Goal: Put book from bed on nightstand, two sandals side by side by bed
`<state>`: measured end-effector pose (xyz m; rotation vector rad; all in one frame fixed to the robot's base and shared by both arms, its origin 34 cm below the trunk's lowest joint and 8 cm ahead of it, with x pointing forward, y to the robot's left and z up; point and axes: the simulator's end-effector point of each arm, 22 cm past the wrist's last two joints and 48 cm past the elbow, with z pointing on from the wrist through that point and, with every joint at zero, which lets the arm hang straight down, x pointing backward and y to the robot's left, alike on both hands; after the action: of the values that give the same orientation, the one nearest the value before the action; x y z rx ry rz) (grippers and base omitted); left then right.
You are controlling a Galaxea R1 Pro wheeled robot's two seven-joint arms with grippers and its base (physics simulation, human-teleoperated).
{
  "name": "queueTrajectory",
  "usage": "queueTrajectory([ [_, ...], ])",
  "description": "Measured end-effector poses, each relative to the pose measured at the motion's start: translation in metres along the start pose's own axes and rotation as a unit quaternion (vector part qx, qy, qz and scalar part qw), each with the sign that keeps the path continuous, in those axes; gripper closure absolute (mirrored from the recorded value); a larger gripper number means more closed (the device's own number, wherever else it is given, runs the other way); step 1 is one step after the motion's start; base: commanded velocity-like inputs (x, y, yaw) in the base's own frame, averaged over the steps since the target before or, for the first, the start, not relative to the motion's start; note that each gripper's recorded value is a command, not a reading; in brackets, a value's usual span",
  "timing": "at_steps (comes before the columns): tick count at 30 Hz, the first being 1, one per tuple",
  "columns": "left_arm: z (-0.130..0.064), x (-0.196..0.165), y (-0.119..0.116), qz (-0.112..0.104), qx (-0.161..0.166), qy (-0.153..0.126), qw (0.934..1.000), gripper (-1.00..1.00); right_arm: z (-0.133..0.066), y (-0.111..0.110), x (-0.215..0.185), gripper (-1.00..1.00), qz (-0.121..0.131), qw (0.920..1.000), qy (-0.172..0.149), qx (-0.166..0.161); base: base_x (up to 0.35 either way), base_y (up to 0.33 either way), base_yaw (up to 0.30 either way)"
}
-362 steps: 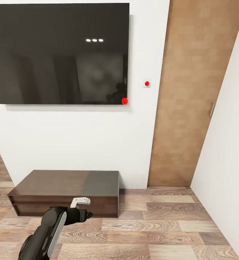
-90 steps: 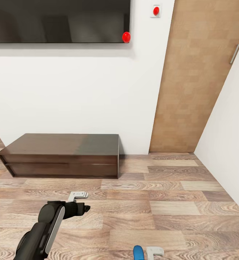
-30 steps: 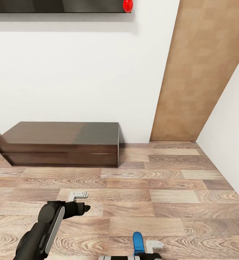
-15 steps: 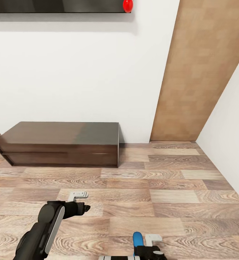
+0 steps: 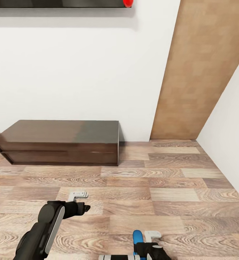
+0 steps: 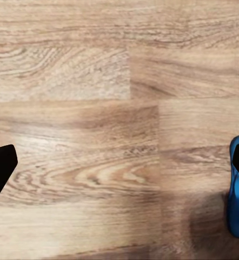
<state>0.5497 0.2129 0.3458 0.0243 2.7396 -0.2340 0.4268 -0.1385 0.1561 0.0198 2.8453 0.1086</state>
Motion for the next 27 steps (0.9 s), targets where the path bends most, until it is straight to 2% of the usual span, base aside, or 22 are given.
queueTrajectory([
  [9, 0.014, 0.013, 0.003, -0.003, -0.001, 0.018, 0.9998, -1.0, 0.009, -0.001, 0.015, -1.0, 0.001, 0.9998, 0.019, 0.0, 0.0, 0.0, 0.0],
  [22, 0.015, 0.013, 0.003, -0.003, -0.001, 0.018, 0.9998, -1.0, 0.009, -0.001, 0.014, -1.0, 0.001, 0.9998, 0.019, 0.0, 0.0, 0.0, 0.0],
  [27, 0.022, 0.02, 0.004, -0.005, 0.0, 0.028, 0.9996, -1.0, 0.014, -0.001, 0.021, -1.0, 0.002, 0.9996, 0.028, 0.001, 0.0, 0.0, 0.0],
])
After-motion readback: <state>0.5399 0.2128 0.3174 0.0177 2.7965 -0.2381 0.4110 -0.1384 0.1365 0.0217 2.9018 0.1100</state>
